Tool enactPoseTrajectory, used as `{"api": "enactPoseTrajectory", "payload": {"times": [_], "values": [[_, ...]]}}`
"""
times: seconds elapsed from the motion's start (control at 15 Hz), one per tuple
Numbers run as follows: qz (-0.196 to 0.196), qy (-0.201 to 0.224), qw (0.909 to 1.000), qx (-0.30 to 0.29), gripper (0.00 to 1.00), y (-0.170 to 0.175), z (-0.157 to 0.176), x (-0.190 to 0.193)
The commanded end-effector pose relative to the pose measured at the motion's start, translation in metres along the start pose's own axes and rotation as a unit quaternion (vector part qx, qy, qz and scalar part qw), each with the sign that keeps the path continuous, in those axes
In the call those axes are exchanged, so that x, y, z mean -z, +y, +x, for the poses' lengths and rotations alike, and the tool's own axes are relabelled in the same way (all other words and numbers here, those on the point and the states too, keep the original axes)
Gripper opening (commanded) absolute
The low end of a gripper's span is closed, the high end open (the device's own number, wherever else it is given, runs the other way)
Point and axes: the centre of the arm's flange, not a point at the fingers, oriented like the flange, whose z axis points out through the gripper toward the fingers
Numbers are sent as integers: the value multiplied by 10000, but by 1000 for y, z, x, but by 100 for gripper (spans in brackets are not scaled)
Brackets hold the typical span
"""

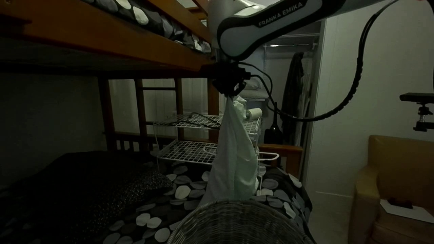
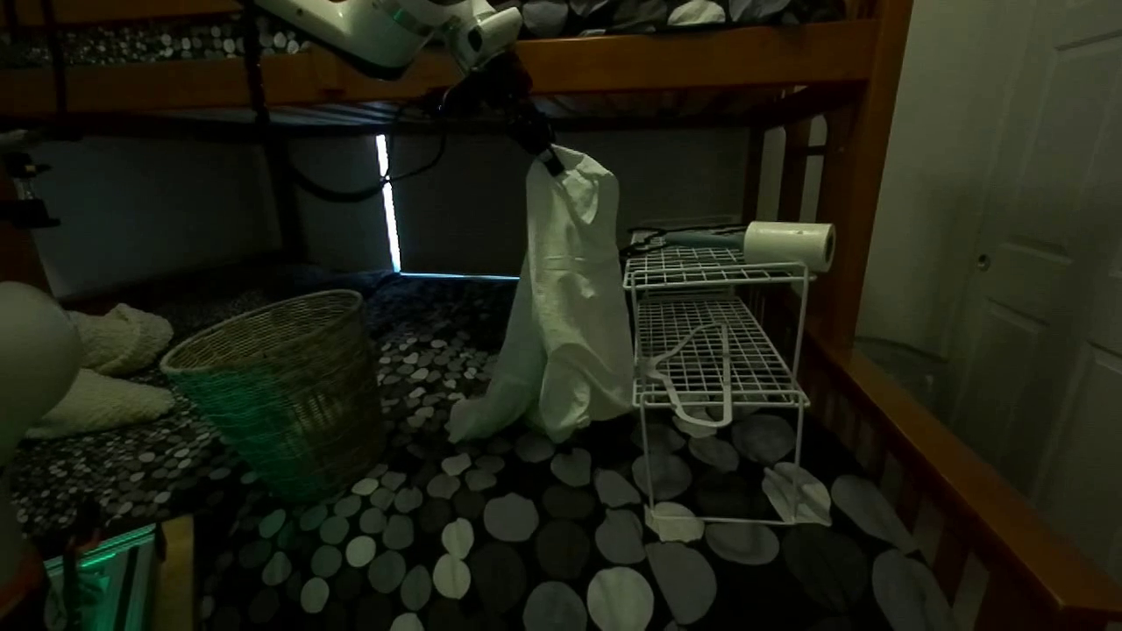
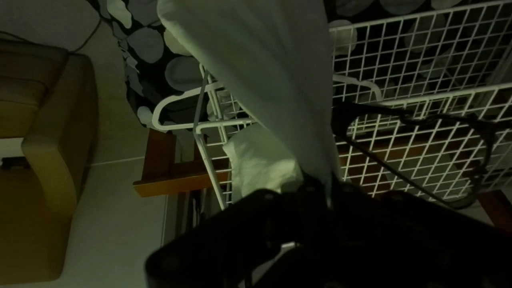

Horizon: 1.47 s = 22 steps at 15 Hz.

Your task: Hang the pillowcase on the rack

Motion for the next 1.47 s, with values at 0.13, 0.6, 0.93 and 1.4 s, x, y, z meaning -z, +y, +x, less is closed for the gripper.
{"api": "enactPoseTrajectory", "payload": {"times": [0.13,0.6,0.93,1.4], "values": [[578,-357,9975,-181,1,-17,29,52],[-189,-688,9974,-72,1,8,121,103],[172,-536,9984,-106,1,12,104,111],[-322,-501,9933,986,1,47,235,164]]}}
